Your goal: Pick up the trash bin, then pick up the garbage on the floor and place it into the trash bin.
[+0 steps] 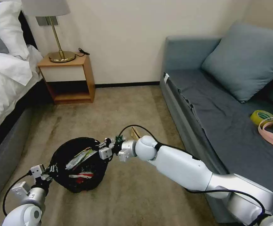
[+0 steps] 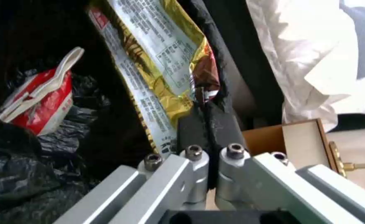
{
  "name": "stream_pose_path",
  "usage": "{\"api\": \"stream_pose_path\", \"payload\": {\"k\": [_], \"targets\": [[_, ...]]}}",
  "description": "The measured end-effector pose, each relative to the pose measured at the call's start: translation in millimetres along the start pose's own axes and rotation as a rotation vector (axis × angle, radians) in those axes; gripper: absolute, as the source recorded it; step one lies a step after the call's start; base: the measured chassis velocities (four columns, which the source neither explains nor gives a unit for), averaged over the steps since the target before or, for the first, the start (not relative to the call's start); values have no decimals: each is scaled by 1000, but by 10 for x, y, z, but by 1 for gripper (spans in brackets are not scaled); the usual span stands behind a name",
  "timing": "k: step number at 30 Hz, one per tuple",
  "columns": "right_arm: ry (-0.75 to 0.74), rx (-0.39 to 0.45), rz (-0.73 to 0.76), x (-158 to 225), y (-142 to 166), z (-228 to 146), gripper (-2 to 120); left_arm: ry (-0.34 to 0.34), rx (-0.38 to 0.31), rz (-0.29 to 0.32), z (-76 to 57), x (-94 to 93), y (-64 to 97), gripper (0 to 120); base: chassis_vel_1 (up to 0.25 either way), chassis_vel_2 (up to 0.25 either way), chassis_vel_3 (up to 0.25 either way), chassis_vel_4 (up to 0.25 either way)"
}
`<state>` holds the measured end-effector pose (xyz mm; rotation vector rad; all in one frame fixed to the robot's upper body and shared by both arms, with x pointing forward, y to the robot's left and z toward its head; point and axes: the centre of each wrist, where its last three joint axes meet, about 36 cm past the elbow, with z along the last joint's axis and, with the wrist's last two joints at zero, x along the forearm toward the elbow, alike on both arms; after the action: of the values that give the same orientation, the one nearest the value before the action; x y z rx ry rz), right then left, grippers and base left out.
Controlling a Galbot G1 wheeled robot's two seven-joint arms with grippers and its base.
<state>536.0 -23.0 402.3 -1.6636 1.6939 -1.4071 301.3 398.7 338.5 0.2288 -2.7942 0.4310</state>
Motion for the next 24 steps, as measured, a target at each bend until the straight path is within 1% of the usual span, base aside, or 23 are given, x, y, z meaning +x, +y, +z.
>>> {"api": "stream_pose_path", "payload": {"k": [3,5,7,8,9,11,12,13,14,15,18,19,22,24], "targets": [[-6,41,-11,-28,13,10,0,1,2,-1,6,-12,5,5,0,0,0,0],[-6,45,-13,-32,16,10,1,1,3,-2,7,-15,7,5,0,0,0,0],[-8,53,-16,-46,31,3,9,2,4,-3,9,-19,16,5,0,0,0,0],[-8,53,-16,-46,31,3,9,2,4,-3,9,-19,16,5,0,0,0,0],[-6,66,-21,-57,44,-3,17,3,4,-4,11,-20,24,5,0,0,0,0],[3,88,-29,-65,50,-2,25,4,5,-5,15,-22,29,5,0,0,0,0],[3,88,-29,-65,50,-2,25,4,5,-5,15,-22,29,5,0,0,0,0],[5,87,-30,-70,62,3,30,4,5,-5,16,-23,29,5,0,0,0,0],[6,83,-30,-75,77,9,37,4,6,-5,17,-23,30,5,0,0,0,0],[6,83,-30,-75,77,9,37,4,6,-5,17,-23,30,5,0,0,0,0],[8,78,-26,-72,82,19,48,5,7,-6,23,-23,31,5,0,0,0,0],[8,78,-26,-72,82,19,48,5,7,-6,23,-23,31,5,0,0,0,0],[10,71,-22,-59,90,32,64,5,7,-6,26,-22,30,5,0,0,0,0],[13,63,-18,-48,100,44,71,5,7,-5,25,-23,31,5,0,0,0,0]]}}
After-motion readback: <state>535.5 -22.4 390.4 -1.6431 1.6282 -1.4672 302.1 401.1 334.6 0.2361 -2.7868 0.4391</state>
